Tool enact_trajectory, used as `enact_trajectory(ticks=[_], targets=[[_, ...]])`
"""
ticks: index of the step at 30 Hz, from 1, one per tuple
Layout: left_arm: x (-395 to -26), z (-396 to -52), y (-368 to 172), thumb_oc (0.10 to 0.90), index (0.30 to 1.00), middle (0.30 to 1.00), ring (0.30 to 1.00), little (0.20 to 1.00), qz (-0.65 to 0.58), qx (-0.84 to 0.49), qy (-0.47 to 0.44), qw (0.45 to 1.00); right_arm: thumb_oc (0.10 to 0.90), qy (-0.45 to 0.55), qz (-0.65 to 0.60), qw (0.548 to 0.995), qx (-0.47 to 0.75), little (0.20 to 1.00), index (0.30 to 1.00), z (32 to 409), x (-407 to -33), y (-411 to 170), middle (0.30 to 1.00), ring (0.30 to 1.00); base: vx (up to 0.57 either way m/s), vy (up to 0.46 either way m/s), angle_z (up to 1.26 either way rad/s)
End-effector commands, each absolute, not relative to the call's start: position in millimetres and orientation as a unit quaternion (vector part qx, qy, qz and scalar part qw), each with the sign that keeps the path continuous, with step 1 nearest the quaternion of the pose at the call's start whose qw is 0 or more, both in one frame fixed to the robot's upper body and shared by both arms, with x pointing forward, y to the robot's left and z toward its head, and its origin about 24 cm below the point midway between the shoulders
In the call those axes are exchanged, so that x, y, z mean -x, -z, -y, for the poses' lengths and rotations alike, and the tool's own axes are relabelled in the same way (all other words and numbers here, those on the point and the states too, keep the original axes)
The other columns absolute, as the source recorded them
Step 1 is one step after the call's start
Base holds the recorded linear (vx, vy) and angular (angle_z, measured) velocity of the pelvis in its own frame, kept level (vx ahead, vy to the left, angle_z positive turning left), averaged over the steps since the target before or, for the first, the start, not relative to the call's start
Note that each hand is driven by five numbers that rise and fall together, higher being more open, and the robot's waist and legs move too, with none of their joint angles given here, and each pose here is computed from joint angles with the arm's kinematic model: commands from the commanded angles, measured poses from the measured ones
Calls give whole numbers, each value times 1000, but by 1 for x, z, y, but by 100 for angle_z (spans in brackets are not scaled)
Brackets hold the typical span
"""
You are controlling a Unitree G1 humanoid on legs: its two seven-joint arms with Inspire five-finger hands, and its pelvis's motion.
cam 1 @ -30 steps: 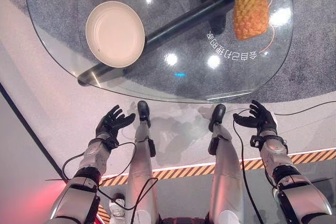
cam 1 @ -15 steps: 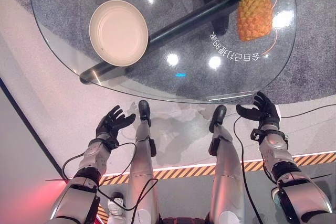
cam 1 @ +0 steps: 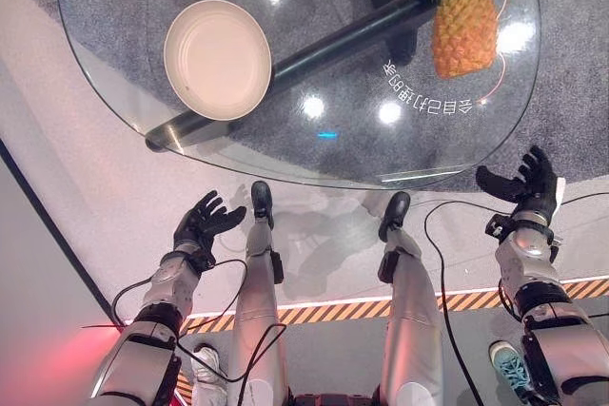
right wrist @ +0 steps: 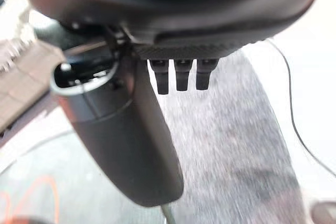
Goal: Pick up the fruit to the plate
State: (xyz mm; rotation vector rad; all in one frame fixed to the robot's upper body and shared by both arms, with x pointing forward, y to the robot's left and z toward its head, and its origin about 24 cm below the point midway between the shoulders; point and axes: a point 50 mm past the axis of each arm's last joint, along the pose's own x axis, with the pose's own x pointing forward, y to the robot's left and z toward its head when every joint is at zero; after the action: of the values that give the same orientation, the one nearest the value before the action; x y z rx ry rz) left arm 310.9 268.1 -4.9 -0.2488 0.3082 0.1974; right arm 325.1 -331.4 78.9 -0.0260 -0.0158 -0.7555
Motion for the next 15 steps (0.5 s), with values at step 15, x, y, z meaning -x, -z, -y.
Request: enact_trajectory(ticks=[15], targets=[[-281, -297, 22, 800, 900, 900, 900, 900, -181, 101, -135, 969, 800, 661, 158, 733, 14, 900, 900, 415, -278, -171, 900, 900, 0, 0, 0]])
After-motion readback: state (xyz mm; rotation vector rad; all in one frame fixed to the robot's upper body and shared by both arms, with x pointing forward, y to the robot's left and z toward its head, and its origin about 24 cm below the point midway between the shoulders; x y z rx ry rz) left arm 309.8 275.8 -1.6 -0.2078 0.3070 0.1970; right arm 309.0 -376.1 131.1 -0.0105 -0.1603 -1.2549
